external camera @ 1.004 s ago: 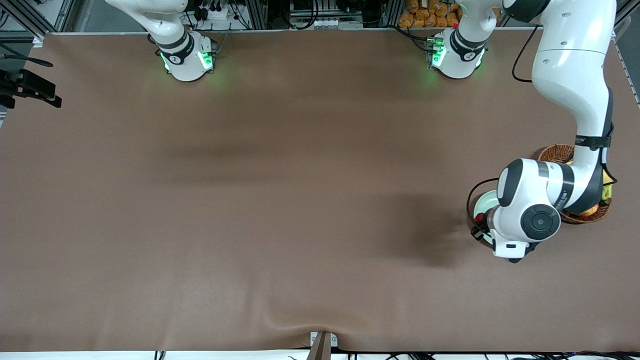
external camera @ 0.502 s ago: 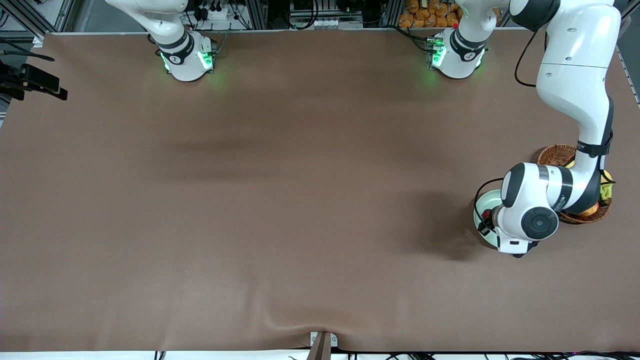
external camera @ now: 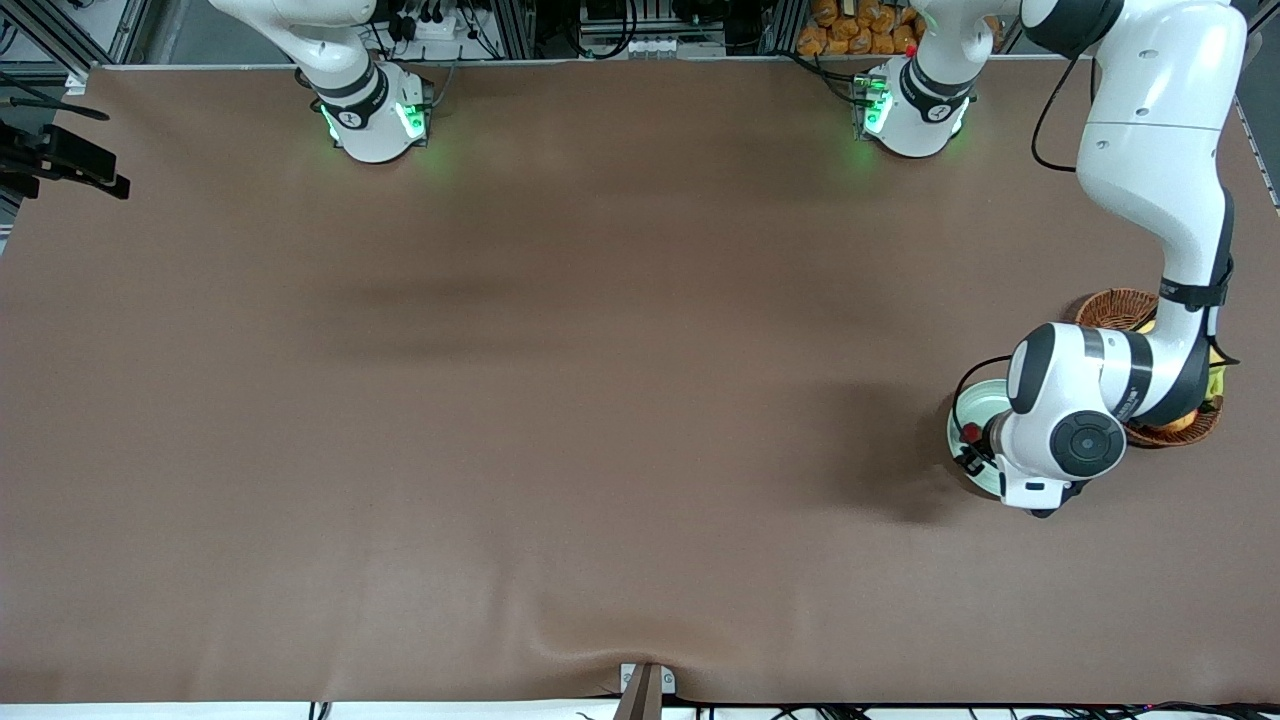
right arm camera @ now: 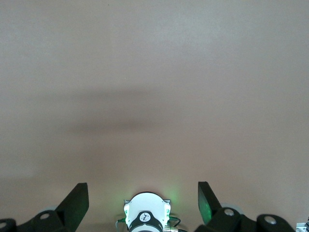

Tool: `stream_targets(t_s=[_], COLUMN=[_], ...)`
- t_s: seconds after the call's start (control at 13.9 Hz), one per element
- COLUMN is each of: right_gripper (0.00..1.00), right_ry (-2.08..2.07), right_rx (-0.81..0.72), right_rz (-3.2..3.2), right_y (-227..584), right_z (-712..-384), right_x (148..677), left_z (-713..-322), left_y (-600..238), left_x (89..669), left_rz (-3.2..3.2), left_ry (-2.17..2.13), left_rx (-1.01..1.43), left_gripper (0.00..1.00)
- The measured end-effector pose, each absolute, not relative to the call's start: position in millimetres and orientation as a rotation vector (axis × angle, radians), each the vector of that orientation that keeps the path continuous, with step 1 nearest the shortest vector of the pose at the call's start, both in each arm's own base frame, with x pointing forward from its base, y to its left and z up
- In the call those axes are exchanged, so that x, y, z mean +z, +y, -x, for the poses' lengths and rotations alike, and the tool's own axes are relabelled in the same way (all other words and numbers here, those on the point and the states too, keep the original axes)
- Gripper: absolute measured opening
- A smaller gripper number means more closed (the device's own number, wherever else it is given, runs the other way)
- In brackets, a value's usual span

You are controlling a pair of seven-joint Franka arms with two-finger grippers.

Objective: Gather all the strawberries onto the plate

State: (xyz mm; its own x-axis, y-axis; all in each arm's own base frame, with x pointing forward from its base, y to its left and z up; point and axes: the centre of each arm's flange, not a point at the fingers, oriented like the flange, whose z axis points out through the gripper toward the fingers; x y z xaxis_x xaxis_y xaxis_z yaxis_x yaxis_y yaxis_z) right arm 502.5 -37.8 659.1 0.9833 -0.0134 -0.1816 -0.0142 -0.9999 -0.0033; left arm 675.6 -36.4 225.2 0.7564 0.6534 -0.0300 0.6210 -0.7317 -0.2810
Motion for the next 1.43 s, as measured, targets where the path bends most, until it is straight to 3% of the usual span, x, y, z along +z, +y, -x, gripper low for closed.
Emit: stream_targets(t_s=[0.07,0.65,1.0,1.43], right_gripper=[1.0,1.0,1.0,1.0], right_ry=[0.02,0.019,0.027,0.024], right_rx=[0.286,0.283,0.277,0.253], right_rz=[3.124,3.125,3.127,3.122], right_y=[-37,-37,-39,-38], right_z=[-503,-503,-503,-503], right_x=[659,660,661,667], left_z=[-678,-666,-628,-555], left_y=[-37,-91,-122,-85], left_x=[239,401,492,585], left_rz=[2.71,2.855,2.995,3.12], left_ry=[-0.999,-0.789,-0.564,-0.192], left_rx=[0.159,-0.034,-0.029,-0.046], left_gripper=[1.0,1.0,1.0,1.0])
